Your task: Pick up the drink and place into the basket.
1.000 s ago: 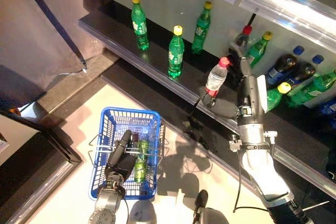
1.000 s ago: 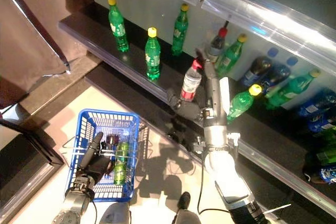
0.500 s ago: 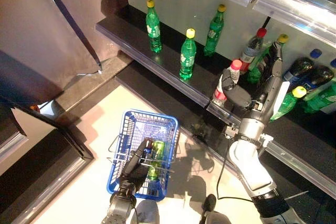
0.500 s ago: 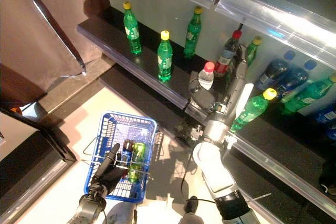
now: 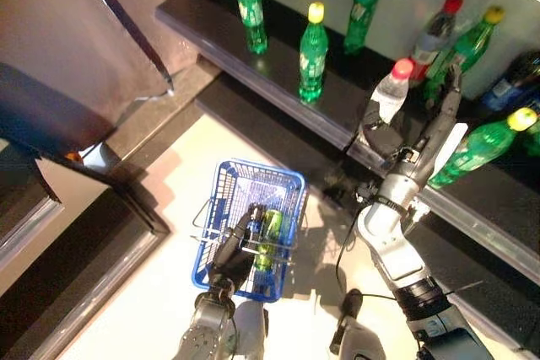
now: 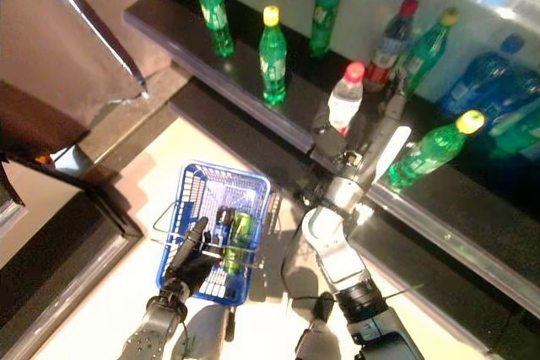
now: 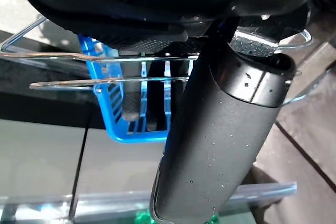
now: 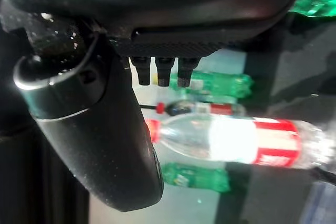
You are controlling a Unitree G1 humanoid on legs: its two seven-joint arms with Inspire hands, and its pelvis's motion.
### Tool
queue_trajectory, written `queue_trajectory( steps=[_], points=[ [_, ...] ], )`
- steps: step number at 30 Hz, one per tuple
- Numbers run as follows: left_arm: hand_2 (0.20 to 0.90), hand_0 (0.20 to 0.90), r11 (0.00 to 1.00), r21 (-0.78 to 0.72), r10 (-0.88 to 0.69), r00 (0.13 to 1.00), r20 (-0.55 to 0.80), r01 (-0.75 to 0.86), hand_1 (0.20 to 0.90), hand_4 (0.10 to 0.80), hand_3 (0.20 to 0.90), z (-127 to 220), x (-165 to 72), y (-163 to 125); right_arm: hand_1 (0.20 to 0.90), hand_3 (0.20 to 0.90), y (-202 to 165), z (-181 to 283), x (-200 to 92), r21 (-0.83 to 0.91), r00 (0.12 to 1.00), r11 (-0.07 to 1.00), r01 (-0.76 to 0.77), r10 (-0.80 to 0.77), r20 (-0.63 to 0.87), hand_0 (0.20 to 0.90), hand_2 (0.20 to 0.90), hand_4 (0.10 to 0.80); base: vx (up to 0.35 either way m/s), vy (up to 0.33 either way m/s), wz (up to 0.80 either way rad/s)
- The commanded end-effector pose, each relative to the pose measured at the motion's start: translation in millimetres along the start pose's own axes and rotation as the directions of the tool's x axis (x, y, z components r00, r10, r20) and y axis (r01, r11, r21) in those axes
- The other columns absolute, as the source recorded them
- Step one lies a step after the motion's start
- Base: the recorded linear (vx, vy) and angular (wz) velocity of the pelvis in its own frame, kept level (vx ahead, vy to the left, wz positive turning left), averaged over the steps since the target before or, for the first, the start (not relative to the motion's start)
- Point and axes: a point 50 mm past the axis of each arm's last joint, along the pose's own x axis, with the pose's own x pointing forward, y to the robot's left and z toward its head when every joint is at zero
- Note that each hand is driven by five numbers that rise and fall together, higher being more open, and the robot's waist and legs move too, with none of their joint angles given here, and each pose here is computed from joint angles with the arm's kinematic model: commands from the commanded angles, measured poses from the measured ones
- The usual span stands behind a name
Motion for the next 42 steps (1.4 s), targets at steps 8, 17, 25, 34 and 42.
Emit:
queue_trajectory(
  steps=[8,17,25,34,42],
  points=[
    [0.3,0.3,0.869,0.091,-0.494,0.865,0.088,0.487,0.3,0.1,0.2,28.8,2.0,-88.0,0.9,0.9,8.4,54.1,48.6,0.18,0.971,0.98,0.085,-0.122,0.206,0.9,0.9,0.8,-0.034,-0.033,0.03],
    [0.3,0.3,0.863,0.115,-0.503,0.86,0.091,0.492,0.3,0.1,0.2,36.7,4.9,-93.4,0.9,0.9,1.4,57.6,74.3,0.2,0.962,0.966,0.167,-0.203,0.18,0.9,0.9,0.8,-0.004,-0.013,-0.01],
    [0.3,0.3,0.862,0.121,-0.504,0.859,0.09,0.493,0.3,0.1,0.2,44.9,3.9,-91.1,0.9,0.9,-15.2,65.1,106.8,0.237,0.924,0.921,0.309,-0.349,0.155,0.9,0.9,0.8,0.012,0.006,0.0],
    [0.3,0.3,0.854,0.129,-0.515,0.854,0.072,0.504,0.3,0.1,0.2,48.0,5.3,-96.6,0.9,0.9,-17.5,71.8,134.7,0.281,0.945,0.923,0.262,-0.305,0.121,0.9,0.9,0.8,0.004,-0.002,-0.02],
    [0.3,0.3,0.855,0.149,-0.508,0.86,0.049,0.497,0.3,0.1,0.2,53.3,4.3,-92.7,0.9,0.9,-12.7,86.9,159.7,0.277,0.977,0.955,0.103,-0.149,0.151,0.9,0.9,0.8,0.004,-0.007,0.0]
  ],
)
